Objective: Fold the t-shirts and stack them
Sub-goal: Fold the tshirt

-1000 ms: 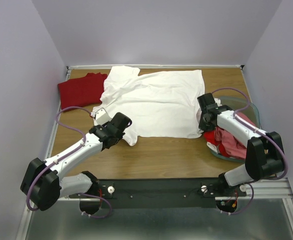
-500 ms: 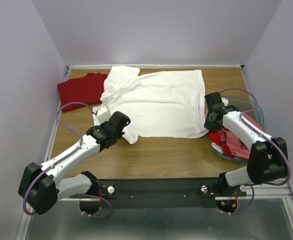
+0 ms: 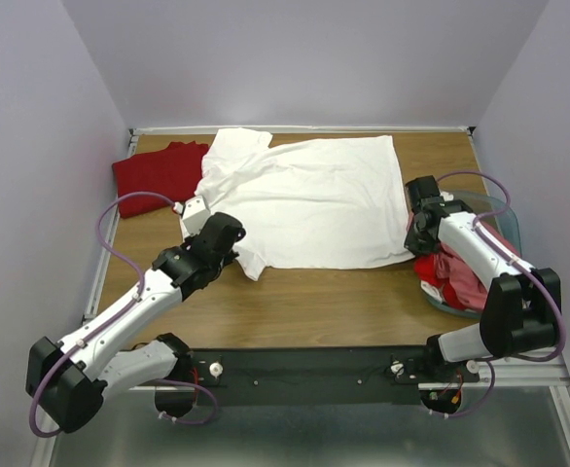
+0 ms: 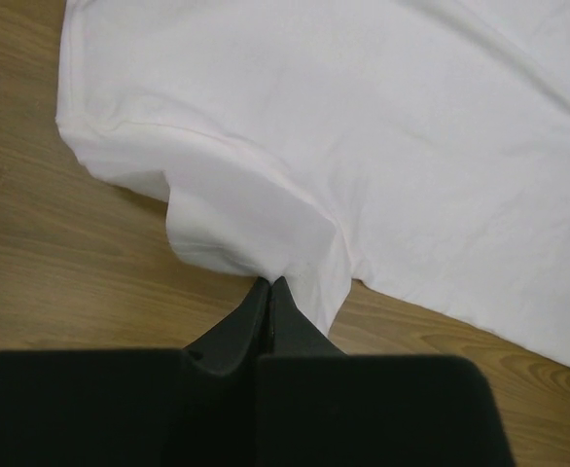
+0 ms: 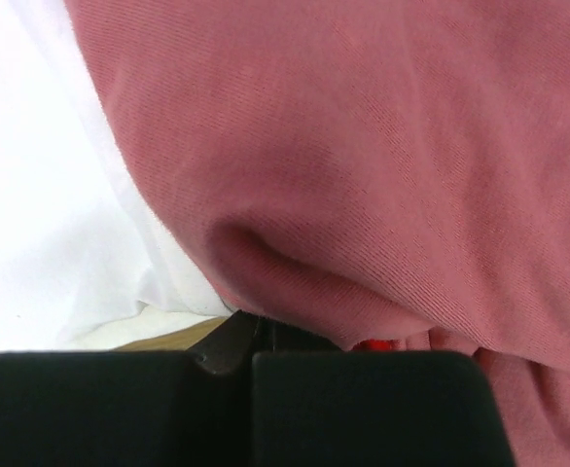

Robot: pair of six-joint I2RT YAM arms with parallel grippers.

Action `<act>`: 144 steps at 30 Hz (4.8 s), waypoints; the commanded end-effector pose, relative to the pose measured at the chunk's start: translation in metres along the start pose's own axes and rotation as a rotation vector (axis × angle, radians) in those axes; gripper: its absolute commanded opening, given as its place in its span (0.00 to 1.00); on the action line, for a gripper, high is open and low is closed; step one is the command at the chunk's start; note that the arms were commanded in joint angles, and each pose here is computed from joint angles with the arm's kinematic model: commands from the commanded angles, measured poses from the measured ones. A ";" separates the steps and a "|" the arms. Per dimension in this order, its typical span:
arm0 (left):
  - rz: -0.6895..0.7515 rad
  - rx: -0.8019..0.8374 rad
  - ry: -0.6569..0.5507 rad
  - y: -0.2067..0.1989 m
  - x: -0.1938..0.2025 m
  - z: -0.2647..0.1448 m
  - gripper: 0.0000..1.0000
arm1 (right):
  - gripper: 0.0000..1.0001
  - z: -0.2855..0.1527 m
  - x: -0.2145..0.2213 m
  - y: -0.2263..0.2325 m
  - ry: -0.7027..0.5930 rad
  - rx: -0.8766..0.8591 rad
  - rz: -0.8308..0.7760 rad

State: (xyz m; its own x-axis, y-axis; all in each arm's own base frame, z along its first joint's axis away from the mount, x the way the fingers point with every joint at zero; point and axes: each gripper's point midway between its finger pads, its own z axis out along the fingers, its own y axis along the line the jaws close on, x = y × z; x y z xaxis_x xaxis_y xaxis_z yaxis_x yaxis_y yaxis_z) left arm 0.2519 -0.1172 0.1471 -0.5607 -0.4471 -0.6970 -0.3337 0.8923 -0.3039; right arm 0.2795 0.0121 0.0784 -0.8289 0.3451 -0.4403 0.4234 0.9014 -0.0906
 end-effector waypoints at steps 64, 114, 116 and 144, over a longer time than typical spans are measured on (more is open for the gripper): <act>0.595 0.067 -0.027 -0.076 -0.133 0.109 0.00 | 0.00 0.049 -0.067 0.035 0.215 -0.078 0.031; 0.481 -0.020 0.010 -0.053 -0.157 0.140 0.67 | 0.63 0.054 -0.124 0.038 0.143 -0.108 0.041; 0.423 -0.016 -0.004 -0.037 -0.169 0.134 0.72 | 0.78 0.050 -0.127 0.042 0.137 -0.135 0.037; -0.079 -0.073 0.202 0.102 -0.057 0.144 0.61 | 0.87 0.023 -0.044 0.069 0.187 -0.303 -0.015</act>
State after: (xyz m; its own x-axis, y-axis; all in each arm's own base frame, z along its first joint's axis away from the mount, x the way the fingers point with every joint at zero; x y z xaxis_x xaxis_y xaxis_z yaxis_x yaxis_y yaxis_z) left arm 0.3481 0.0157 0.0631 -0.6842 -0.5053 -0.5258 -0.4493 0.8600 -0.2419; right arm 0.3546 0.0572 0.0635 -0.9184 0.3249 -0.2256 0.2868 0.9398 0.1859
